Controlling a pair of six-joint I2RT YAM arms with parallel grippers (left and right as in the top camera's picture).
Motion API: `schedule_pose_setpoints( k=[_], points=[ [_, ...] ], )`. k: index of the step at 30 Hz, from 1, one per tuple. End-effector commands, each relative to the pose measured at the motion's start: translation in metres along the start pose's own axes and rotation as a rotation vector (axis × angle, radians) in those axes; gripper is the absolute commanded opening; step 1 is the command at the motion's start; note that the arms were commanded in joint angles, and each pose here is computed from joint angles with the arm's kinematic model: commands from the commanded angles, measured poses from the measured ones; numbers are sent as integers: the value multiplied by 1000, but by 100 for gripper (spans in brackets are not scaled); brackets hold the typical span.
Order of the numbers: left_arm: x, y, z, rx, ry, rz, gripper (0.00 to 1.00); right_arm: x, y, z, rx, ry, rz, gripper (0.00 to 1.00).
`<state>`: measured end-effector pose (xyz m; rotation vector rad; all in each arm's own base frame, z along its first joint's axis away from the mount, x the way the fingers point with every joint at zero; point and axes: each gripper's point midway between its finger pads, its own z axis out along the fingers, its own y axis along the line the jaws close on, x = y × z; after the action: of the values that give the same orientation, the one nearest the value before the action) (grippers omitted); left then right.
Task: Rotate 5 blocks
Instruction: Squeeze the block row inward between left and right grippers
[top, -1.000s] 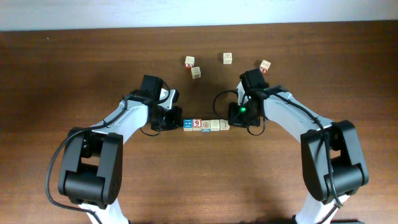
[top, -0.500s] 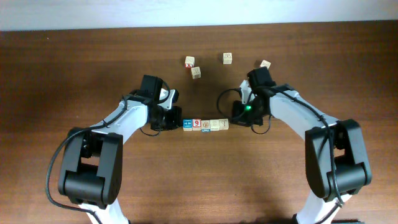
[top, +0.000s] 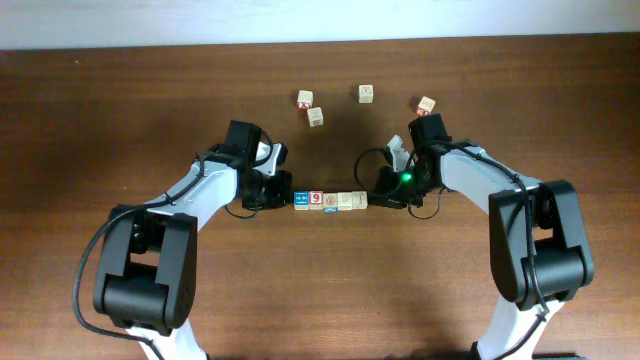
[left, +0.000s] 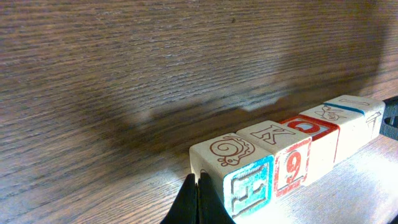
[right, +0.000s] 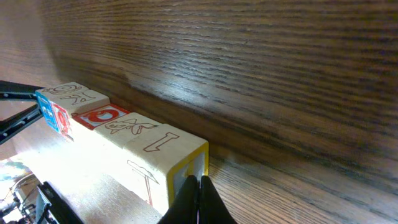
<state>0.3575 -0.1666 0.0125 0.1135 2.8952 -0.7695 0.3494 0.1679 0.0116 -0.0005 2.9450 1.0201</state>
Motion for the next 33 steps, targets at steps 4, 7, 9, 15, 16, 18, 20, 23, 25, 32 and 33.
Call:
schedule_pose_setpoints(
  k=[4, 7, 9, 15, 16, 18, 20, 23, 25, 32, 33],
  points=[
    [-4, -6, 0, 20, -3, 6, 0, 4, 5, 4, -47, 18, -14, 4],
    [-4, -6, 0, 20, -3, 6, 0, 5, 5, 4, -49, 19, -14, 4],
    [-4, -6, 0, 20, -3, 6, 0, 5, 7, 4, -60, 21, -29, 4],
    [-4, -5, 0, 20, -3, 6, 0, 5, 9, 4, -72, 23, -37, 4],
    [-5, -3, 0, 9, -7, 3, 0, 5, 9, 4, -69, 23, -36, 4],
    [-7, 5, -2, -12, -17, -37, 0, 5, 9, 4, -69, 22, -36, 4],
    [-9, 17, -7, -36, -25, -89, 0, 5, 8, 4, -66, 22, -36, 4],
    [-10, 23, -9, -46, -29, -104, 0, 5, 8, 4, -65, 22, -36, 4],
    [-10, 22, -9, -45, -29, -104, 0, 5, 7, 4, -58, 20, -36, 4],
    [-9, 7, -9, 42, -13, -96, 0, 5, 6, 4, -55, 19, -36, 4],
    [-9, 6, -9, 45, -12, -96, 0, 5, 6, 4, -55, 19, -36, 4]
  ],
)
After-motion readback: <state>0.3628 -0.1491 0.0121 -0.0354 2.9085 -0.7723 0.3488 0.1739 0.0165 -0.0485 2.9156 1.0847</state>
